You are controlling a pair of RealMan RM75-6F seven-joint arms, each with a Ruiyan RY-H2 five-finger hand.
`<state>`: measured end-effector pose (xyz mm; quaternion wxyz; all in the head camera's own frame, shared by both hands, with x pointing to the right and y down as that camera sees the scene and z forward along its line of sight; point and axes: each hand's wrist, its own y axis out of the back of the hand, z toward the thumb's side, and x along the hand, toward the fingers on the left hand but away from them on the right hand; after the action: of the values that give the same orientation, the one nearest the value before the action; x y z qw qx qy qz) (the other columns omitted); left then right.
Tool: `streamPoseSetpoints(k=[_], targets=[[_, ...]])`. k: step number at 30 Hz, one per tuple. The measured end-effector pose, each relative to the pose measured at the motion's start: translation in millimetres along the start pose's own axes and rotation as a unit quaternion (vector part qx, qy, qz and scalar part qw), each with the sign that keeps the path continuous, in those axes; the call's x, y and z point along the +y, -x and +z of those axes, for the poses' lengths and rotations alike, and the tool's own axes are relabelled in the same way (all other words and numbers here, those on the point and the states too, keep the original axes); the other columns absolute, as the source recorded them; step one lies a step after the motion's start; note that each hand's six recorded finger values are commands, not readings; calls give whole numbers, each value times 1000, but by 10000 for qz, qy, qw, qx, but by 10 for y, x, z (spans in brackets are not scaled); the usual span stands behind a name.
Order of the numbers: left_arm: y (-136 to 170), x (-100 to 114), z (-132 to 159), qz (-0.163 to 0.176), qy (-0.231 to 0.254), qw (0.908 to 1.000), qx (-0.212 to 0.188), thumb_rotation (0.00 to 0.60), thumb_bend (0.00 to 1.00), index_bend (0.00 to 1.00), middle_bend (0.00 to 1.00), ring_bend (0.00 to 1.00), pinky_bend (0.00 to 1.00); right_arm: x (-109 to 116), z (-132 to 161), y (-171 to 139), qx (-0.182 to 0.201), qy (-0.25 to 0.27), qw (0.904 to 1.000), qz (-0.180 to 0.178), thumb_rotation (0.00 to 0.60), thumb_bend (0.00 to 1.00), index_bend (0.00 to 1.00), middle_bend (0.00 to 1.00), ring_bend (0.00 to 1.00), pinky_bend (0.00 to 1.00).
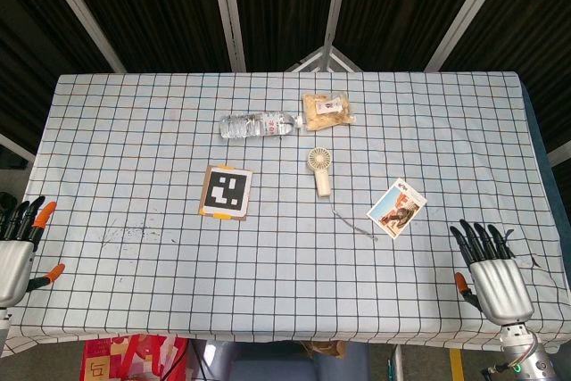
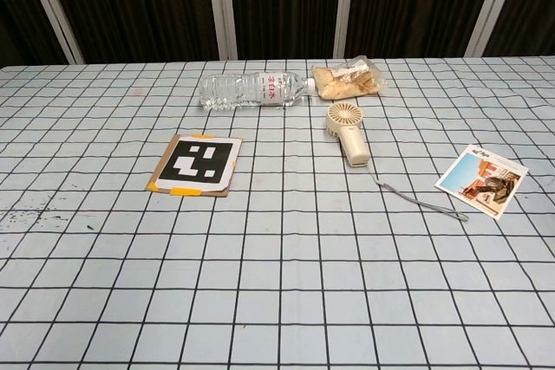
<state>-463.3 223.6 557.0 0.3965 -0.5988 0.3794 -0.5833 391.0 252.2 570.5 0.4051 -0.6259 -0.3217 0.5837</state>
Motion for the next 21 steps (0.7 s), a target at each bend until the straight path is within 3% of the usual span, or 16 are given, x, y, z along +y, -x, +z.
streamPoseSetpoints(k=[8, 10, 13, 16, 18, 21], targets=[[3, 7, 6, 12, 7, 10000, -9, 600, 88, 0, 0, 0, 0, -1, 24, 8, 32, 47, 10000, -6, 600, 447, 0, 0, 0, 25], [9, 13, 10, 21, 5, 10000, -19, 600, 88, 0, 0, 0, 0, 7, 45, 29, 59, 89, 9999, -25, 600, 446, 0, 0, 1, 95], [14, 20, 12, 33, 28, 10000, -27, 600, 88, 0, 0, 0, 0, 32, 106, 94, 122, 198, 9997, -79, 600, 447, 0, 24, 60, 309], [5, 20, 6, 28, 72, 10000, -14, 600, 88, 0, 0, 0, 0, 46, 186, 196, 170, 371, 9991, -84, 600, 446, 0, 198, 257, 492], [-7, 19, 3, 19, 101, 9999, -12, 600, 88, 0, 0, 0, 0, 45, 232, 284, 177, 460, 9988, -63, 600, 447, 0, 406, 465, 646], [-14, 18, 0, 6, 125, 9999, -14, 600, 88, 0, 0, 0, 0, 35, 327, 489, 188, 551, 9983, -10, 600, 446, 0, 641, 694, 796]])
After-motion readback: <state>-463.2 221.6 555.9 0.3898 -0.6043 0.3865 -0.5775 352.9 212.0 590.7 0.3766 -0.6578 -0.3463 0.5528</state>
